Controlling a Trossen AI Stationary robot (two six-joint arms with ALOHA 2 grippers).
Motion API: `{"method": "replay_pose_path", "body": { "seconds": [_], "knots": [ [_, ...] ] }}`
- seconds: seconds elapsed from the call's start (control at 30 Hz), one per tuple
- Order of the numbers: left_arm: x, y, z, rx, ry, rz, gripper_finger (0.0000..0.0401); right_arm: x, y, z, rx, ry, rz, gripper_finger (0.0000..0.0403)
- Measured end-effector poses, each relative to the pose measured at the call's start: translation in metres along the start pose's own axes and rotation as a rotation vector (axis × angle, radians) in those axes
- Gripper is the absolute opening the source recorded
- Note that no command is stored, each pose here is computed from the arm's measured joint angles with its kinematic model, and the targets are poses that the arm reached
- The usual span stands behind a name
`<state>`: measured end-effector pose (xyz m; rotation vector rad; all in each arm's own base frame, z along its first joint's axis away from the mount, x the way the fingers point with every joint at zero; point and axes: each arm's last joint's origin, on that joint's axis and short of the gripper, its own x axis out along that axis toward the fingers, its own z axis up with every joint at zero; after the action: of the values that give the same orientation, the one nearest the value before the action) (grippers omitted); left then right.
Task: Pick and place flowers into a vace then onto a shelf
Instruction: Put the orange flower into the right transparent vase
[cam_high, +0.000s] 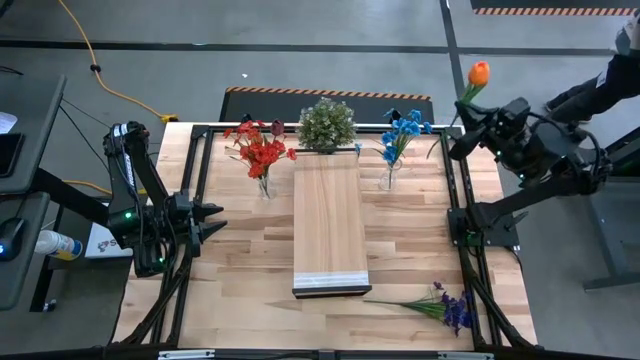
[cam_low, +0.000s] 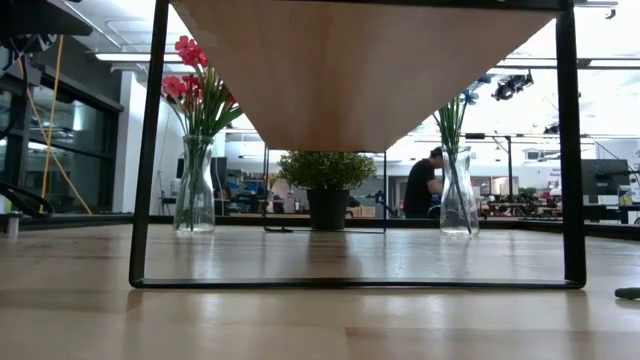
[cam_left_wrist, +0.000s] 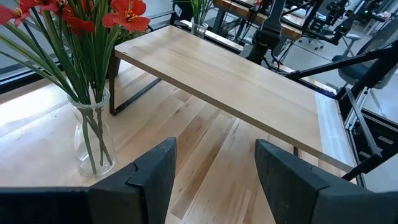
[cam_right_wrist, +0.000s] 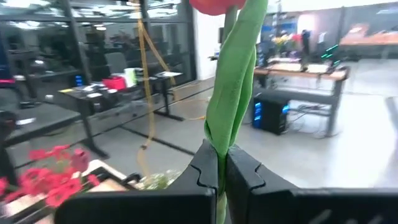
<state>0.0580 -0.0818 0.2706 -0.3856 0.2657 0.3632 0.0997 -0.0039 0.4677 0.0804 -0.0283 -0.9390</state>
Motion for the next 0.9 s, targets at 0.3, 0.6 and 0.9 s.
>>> {"method": "replay_pose_path", "body": {
  "seconds": [0.3,0.6,0.9],
  "knots": [
    [0.000,0.000,0.000,0.001,0.000,0.000,0.0250,0.003,0.006,0.010,0.025,-0.010,-0.076,0.0000],
    [0.000,0.000,0.000,-0.002,-0.001,-0.001,0.0250,0.006,0.011,-0.005,0.036,0.039,-0.119,0.0000],
    [0.000,0.000,0.000,-0.003,0.000,-0.001,0.0250,0.006,0.008,-0.028,0.069,0.071,-0.227,0.0000]
  ]
}}
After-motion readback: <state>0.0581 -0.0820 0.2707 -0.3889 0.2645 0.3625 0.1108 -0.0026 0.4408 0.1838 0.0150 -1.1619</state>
